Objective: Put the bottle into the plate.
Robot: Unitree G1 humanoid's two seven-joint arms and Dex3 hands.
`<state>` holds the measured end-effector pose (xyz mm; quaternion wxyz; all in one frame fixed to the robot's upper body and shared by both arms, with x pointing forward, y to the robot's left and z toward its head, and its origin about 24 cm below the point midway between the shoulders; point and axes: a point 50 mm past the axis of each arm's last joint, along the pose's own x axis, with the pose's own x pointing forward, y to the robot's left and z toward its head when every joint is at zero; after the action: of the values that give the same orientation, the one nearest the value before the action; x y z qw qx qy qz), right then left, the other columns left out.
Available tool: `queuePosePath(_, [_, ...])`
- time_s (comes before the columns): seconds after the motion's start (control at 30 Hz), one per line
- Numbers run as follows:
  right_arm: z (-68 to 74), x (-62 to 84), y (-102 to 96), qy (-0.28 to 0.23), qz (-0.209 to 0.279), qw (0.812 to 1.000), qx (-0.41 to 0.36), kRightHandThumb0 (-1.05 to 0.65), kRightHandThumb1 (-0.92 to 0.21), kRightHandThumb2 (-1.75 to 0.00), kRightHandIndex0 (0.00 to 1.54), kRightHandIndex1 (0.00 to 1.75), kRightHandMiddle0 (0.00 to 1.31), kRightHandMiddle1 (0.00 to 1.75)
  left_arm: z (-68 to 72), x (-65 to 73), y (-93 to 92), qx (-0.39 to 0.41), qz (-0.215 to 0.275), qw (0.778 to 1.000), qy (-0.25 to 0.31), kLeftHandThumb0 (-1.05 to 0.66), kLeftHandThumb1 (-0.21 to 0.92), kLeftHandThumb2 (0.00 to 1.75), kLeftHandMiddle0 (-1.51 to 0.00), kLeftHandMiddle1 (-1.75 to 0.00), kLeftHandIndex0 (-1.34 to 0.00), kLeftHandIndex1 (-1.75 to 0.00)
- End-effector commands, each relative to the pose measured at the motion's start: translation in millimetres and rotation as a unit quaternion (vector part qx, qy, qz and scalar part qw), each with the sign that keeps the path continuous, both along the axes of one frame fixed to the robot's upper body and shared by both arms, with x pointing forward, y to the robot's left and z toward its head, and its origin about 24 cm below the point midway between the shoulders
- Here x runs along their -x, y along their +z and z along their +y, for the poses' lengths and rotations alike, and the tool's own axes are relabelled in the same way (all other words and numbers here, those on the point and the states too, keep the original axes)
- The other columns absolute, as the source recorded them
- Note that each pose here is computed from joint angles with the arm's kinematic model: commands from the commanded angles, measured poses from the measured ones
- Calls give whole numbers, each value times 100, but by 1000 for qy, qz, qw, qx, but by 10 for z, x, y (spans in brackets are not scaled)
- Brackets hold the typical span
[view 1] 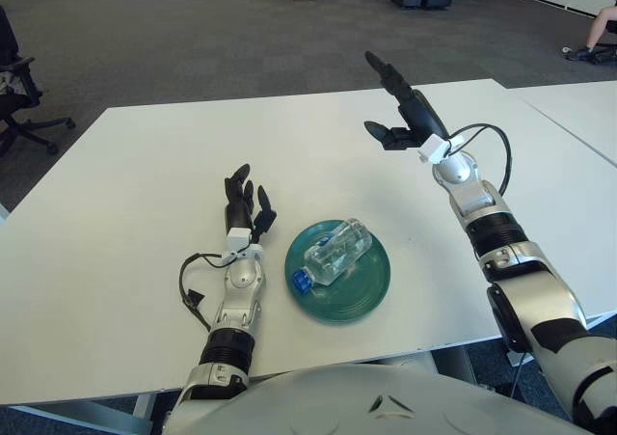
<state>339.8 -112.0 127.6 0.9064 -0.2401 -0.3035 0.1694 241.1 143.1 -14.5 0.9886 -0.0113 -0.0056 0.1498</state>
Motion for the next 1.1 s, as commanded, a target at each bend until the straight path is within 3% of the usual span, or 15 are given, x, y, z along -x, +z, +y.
queuePosePath(0.0, [3,87,-206,-4,33,998,-53,-104,-92,-74,0,0,0,10,32,-14,48,-5,-12,1000,-1,-80,92,85,-37,-1,0,-87])
queuePosePath(0.13, [-3,164,-362,-11,66,994,-91,-97,-92,-74,0,0,0,15,33,-4,50,-6,-13,1000,-1,-81,92,84,-37,-1,0,-86])
queuePosePath(1.0, [29,176,-364,-10,69,993,-95,-94,-92,-74,0,0,0,18,49,-5,60,-11,1,1000,-5,-82,92,84,-37,-1,0,-86])
queuePosePath(1.07, [16,241,-651,-39,131,983,-119,-90,-92,-72,4,2,0,22,52,-12,63,-12,1,1000,-6,-82,92,84,-38,-1,0,-87])
